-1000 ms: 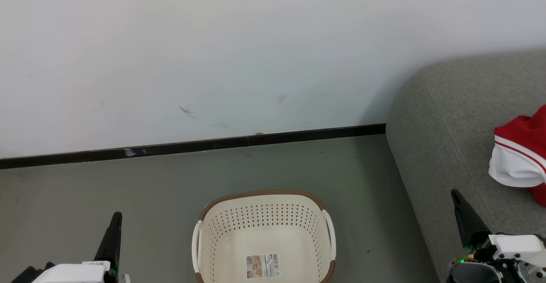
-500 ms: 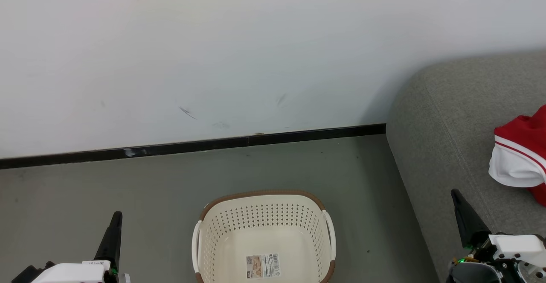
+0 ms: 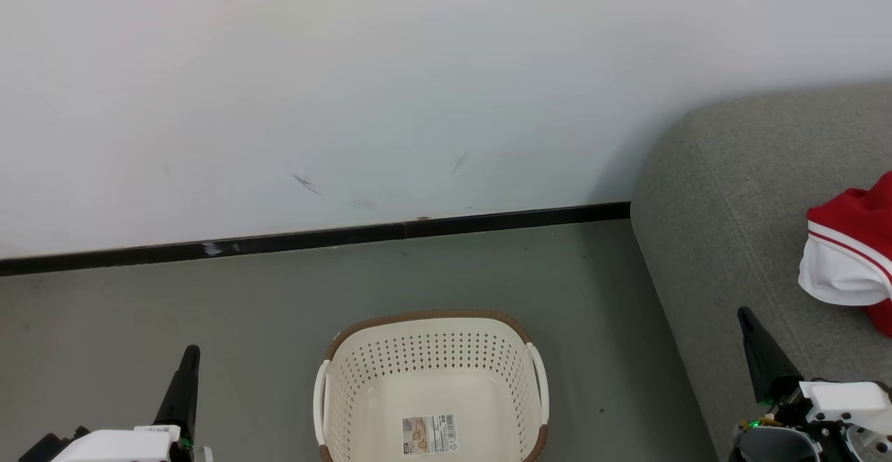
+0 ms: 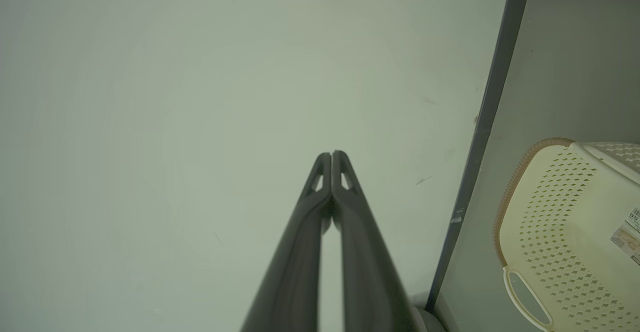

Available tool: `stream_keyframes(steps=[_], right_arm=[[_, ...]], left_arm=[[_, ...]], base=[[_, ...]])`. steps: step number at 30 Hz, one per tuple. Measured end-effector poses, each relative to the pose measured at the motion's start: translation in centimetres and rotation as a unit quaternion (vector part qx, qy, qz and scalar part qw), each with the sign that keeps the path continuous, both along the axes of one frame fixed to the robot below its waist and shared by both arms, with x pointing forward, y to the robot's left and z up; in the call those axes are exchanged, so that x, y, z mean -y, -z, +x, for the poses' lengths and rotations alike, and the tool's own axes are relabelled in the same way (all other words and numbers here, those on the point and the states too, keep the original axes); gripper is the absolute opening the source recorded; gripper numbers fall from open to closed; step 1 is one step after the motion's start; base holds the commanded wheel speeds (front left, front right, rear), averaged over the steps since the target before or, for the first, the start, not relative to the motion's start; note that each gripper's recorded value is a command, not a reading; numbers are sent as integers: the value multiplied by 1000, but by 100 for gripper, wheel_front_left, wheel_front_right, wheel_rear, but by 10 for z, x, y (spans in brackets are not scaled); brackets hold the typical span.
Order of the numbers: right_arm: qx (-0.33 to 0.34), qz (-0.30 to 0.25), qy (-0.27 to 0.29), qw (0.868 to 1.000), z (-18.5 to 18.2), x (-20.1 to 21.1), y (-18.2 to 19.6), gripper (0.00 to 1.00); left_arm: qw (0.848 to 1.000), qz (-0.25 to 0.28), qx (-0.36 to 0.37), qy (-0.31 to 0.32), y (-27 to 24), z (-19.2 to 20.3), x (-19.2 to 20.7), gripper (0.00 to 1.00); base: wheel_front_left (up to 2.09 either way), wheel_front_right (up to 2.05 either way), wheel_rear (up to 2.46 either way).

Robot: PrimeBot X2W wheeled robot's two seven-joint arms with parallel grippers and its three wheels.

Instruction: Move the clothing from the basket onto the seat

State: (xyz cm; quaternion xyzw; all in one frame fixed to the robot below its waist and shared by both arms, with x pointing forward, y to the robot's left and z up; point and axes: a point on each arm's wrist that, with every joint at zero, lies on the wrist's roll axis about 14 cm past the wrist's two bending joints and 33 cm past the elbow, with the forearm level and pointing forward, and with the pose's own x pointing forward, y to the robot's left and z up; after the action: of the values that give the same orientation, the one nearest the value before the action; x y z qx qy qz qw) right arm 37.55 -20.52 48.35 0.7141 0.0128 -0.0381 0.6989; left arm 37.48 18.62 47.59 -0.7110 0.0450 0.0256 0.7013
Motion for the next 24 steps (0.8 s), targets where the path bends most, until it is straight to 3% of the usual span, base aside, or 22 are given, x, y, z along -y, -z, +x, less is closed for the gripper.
stream_keyframes(steps=[24], right_arm=[[0,1,0,1000,0,0,0,0]], left_arm=[[1000,0,0,0,0,0,0,0]], base=[[0,0,0]])
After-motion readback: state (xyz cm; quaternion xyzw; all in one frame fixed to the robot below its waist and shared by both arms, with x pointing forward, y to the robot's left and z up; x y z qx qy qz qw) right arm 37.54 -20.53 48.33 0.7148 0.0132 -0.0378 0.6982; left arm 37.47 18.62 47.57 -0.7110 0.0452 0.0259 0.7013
